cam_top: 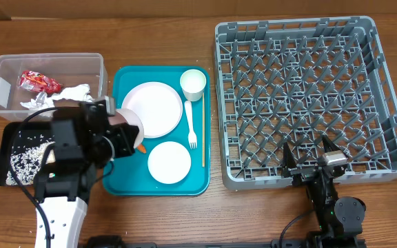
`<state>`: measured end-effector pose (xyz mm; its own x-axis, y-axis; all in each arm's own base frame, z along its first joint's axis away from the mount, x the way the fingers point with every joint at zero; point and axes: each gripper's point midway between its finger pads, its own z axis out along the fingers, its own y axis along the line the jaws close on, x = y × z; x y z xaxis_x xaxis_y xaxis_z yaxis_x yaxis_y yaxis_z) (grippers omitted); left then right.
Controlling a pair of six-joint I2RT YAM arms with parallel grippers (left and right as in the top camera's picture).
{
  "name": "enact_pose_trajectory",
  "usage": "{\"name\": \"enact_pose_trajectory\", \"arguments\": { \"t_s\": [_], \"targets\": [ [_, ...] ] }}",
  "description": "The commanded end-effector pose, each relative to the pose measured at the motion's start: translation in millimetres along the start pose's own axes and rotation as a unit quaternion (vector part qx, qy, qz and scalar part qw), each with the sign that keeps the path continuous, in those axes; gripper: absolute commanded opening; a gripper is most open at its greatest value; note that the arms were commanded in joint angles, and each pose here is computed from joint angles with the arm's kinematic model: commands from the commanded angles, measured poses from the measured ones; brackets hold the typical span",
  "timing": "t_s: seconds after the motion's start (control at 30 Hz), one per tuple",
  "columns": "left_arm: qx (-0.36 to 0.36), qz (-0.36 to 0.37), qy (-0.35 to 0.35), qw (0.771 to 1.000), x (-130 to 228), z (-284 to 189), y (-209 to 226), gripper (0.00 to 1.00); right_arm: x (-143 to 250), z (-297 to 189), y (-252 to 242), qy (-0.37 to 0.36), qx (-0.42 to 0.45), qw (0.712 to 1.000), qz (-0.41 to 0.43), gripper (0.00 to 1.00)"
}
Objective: Sort waste into correct bins and load items into the dishwasher rack
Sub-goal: 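Carry the empty pink bowl back and set it on the teal tray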
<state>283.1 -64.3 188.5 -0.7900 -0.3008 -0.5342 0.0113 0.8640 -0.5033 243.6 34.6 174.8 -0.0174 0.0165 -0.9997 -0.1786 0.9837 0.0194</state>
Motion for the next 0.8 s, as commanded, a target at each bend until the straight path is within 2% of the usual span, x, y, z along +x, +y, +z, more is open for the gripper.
{"name": "enact_pose_trajectory", "arguments": {
  "t_s": [0.0,0.13,0.27,0.43,0.77],
  "targets": [
    [-0.090,0.061,-0.013,0.994,-3.0,-8.8,2.3,0.04,2.7,0.2,0.2,0.000,-0.001,1.000,0.002,1.00],
    [-0.133,0.084,0.040,0.987,25.9,-6.2,8.6,0.04,2.7,0.2,0.2,0.000,-0.001,1.000,0.002,1.00],
    [-0.126,0.108,0.086,0.982,45.7,2.1,2.6,0.04,2.7,0.2,0.2,0.000,-0.001,1.000,0.002,1.00],
    [-0.114,0.138,0.118,0.977,59.0,18.0,-9.0,0.04,2.7,0.2,0.2,0.000,-0.001,1.000,0.002,1.00],
    [-0.153,0.150,0.186,0.959,82.1,40.0,5.4,0.04,2.7,0.2,0.2,0.000,-0.001,1.000,0.002,1.00]
  ]
}}
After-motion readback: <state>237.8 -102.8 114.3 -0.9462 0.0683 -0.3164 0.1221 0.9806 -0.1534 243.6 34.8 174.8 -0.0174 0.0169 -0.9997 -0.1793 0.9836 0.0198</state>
